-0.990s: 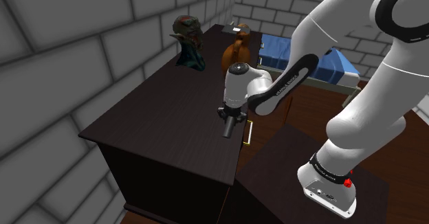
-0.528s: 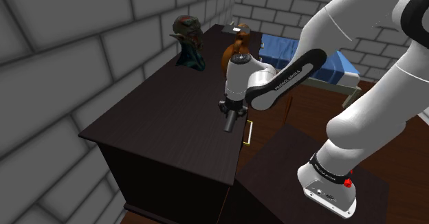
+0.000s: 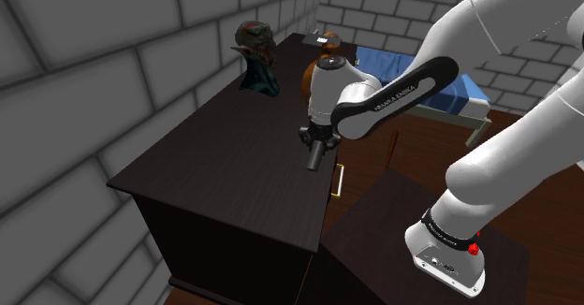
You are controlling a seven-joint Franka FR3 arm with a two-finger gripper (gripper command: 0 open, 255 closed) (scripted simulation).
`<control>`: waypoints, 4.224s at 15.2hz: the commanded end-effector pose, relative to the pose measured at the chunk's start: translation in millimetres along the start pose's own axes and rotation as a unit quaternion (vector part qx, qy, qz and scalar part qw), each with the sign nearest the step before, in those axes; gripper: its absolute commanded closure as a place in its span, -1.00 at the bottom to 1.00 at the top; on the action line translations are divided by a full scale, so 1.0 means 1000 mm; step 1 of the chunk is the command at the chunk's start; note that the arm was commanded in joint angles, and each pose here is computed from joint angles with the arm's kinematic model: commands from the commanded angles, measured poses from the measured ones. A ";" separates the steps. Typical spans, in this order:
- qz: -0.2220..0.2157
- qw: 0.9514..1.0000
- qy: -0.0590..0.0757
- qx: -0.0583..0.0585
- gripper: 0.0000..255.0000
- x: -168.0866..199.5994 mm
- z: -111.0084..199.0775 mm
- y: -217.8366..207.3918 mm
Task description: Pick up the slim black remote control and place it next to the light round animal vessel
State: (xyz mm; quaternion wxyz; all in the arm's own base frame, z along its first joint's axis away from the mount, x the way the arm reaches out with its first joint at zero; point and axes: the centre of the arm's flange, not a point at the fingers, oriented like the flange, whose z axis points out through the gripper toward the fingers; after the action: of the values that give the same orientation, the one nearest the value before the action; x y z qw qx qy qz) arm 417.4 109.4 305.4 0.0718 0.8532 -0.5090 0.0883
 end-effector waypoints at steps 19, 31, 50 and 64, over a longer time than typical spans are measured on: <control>0.000 1.000 0.000 0.000 1.00 0.024 -0.103 0.004; 0.000 1.000 0.000 0.000 1.00 0.038 -0.165 0.006; 0.000 1.000 0.000 0.000 1.00 0.069 -0.250 0.002; 0.000 1.000 0.000 0.000 1.00 0.223 -0.218 -0.095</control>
State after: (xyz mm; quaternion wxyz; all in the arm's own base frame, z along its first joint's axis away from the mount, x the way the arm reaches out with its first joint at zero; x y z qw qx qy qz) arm 578.2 15.7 564.9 0.0714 0.8534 -0.5089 0.0877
